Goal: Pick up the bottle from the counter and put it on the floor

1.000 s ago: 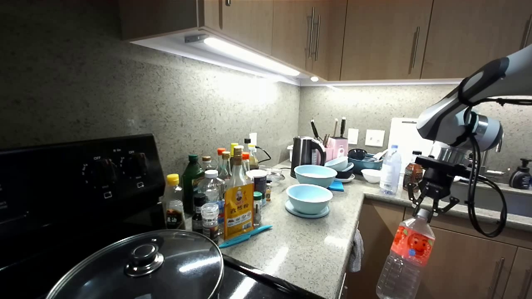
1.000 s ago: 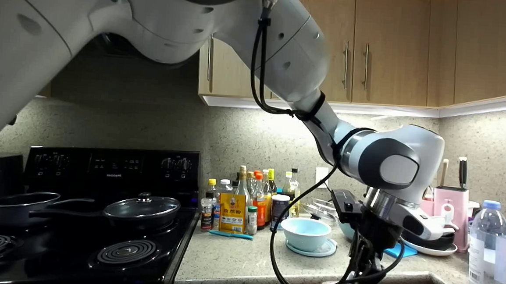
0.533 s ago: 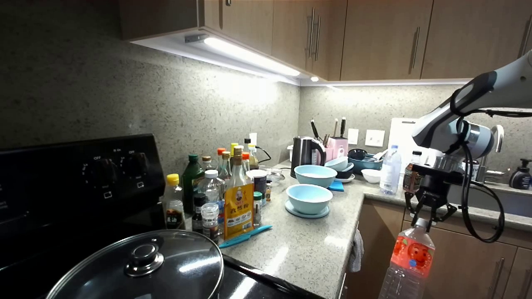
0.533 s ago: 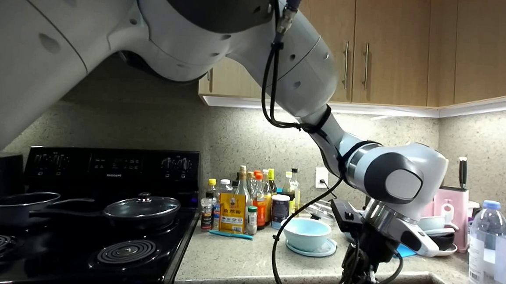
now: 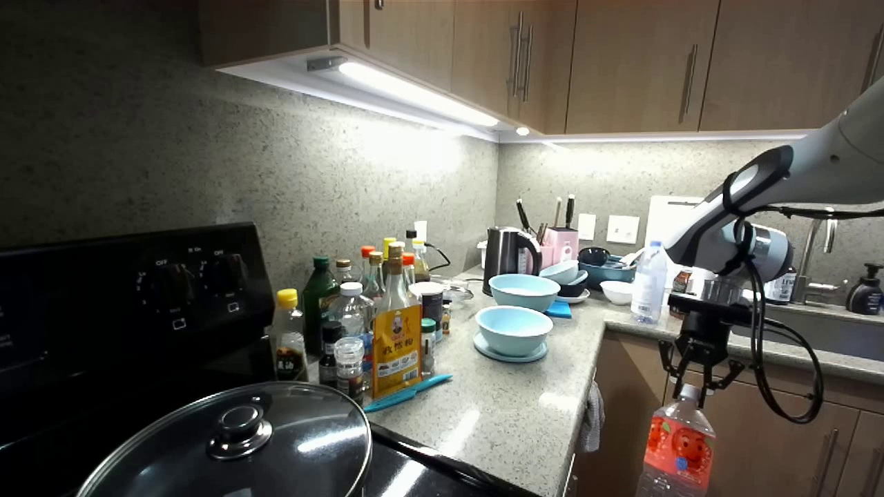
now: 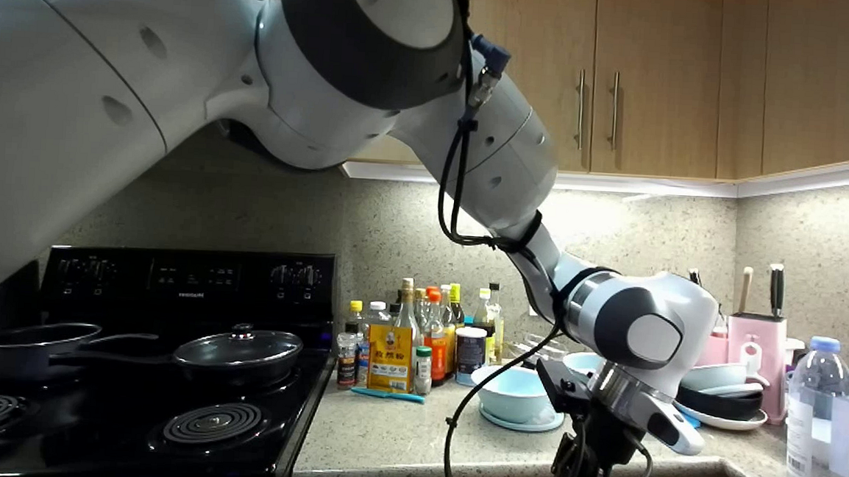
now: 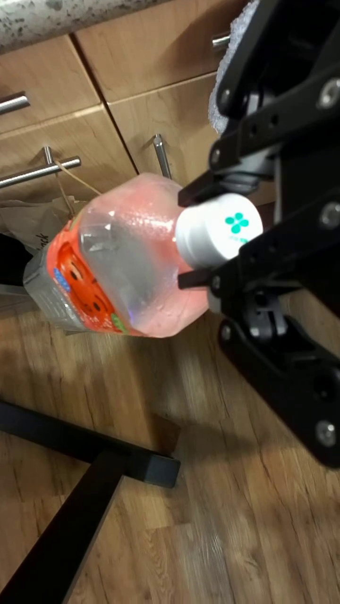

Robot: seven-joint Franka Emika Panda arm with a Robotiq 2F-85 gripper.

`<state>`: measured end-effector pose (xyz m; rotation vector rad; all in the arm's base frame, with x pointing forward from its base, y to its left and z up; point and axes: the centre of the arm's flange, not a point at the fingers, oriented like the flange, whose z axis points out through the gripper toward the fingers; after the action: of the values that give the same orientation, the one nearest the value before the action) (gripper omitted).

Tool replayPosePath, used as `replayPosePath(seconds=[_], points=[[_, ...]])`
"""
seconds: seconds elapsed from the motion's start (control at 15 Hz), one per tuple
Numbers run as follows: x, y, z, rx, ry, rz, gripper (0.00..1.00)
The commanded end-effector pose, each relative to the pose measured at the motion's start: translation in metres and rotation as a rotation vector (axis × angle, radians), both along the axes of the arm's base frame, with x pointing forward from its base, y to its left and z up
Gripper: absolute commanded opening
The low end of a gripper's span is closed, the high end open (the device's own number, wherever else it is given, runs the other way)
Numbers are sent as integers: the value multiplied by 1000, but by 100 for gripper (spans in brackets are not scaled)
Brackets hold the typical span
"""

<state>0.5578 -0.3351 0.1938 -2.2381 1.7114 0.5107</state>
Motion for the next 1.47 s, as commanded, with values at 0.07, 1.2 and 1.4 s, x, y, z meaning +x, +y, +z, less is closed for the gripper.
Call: replayPosePath(seconds=[0.07,1.2,1.4], points=[[11,-10,-11,1,26,47,12],[4,-46,-2,-72,-27,-23,37],[4,-49,-3,-74,-29,-27,12]])
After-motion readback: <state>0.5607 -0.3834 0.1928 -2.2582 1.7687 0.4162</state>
